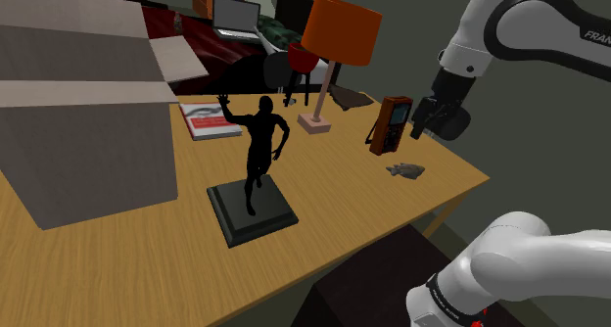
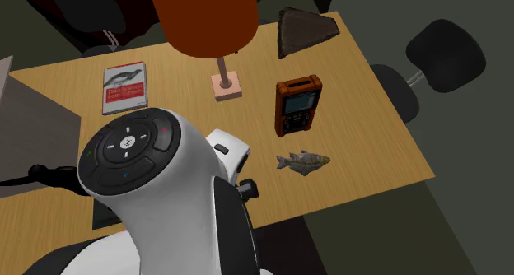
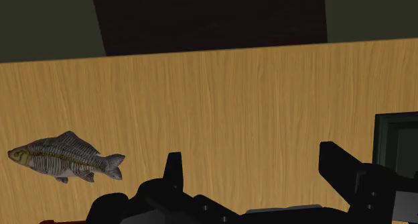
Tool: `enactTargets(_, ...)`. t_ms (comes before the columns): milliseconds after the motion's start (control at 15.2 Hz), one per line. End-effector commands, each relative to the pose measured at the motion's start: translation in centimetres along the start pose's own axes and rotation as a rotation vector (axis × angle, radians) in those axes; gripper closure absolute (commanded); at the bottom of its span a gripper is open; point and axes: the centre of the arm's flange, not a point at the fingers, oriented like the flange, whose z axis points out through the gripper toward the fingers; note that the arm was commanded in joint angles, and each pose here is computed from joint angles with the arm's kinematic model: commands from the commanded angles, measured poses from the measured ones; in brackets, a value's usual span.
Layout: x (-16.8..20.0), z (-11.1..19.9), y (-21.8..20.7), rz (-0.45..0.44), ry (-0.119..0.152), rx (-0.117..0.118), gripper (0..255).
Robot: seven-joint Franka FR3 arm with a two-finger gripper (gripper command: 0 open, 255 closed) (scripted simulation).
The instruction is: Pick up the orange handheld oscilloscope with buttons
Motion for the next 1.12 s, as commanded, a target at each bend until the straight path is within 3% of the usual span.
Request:
enactTargets(0,0.0,0.0,0.0,0.000,0.000,0.000,0)
enactTargets(528,10.4,1.0,2.1,0.337,-0.009,-0.031,0)
enactTargets(1056,19.5,2.0,7.5,0.673,-0.019,-0.062,0)
